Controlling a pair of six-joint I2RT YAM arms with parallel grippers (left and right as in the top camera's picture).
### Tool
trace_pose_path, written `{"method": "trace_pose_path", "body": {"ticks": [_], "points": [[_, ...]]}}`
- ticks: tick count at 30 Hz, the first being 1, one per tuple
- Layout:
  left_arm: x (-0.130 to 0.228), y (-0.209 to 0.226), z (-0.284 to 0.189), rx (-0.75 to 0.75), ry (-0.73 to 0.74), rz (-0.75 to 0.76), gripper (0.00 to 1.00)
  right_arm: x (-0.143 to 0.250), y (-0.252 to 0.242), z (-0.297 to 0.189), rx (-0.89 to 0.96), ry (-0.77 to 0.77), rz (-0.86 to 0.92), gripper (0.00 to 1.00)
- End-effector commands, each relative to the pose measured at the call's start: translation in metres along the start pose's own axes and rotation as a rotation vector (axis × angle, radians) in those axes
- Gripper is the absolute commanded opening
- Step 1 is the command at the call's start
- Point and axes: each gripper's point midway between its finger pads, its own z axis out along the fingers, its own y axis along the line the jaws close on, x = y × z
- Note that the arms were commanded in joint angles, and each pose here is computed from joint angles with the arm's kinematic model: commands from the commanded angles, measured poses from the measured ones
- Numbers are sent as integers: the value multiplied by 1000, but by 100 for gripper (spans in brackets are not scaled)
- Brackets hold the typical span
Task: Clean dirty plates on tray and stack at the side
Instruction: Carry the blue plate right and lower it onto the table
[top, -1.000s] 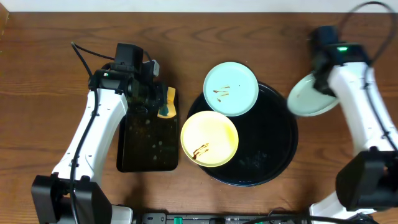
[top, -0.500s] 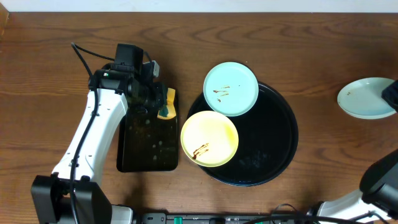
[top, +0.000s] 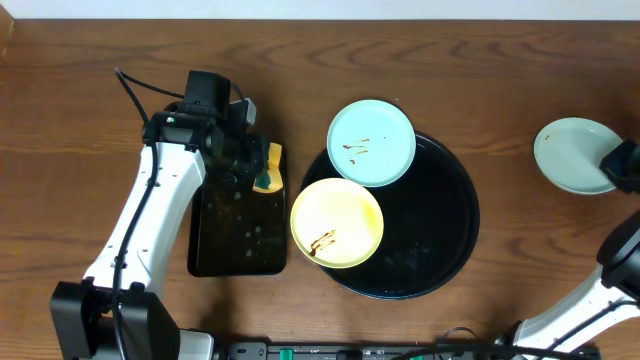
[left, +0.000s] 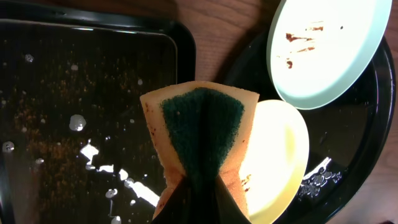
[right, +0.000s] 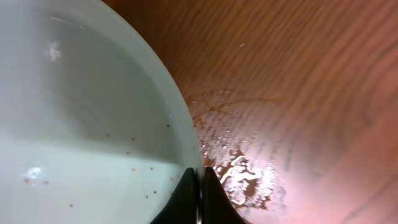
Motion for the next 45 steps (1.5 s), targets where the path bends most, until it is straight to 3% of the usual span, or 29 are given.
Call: {"method": "trace_pose_path", "body": {"ticks": [1,2,3,4,5,9,12,16,22,26,30,40,43,45], "points": [[3,-2,3,13,17,7,7,1,4,6,-21,19,-7,4],[3,-2,3,13,17,7,7,1,6,6,-31,22,-7,20],[3,-2,3,13,17,7,7,1,7,4,-39,20,-6,29],[3,-2,3,13,17,7,7,1,8,3,-46,20,-6,55],[3,-2,3,13,17,7,7,1,8,2,-47,22,-6,56],[3,-2,3,13,17,6,7,4,8,-2,-50,32,-5,40],[2,1,2,4,13,12,7,6,16,-15,-99,36,1,48],[-1,14,-1,-29,4,-15,7,1,32,-53,-166,-26,-13,52],[2,49,-8,-136,12,-87,7,5,64,-160,-272,-228,-94,60],[7,71,-13,-216,22,-136,8,46,96,-218,-360,-275,-213,63],[15,85,-13,-265,44,-157,8,121,139,-237,-462,-133,-381,64],[25,100,-13,-342,73,-165,7,275,187,-175,-524,229,-576,73],[25,102,-14,-343,70,-173,7,309,184,-153,-524,309,-602,66],[25,104,-15,-343,68,-181,8,329,185,-144,-547,356,-620,67]]}}
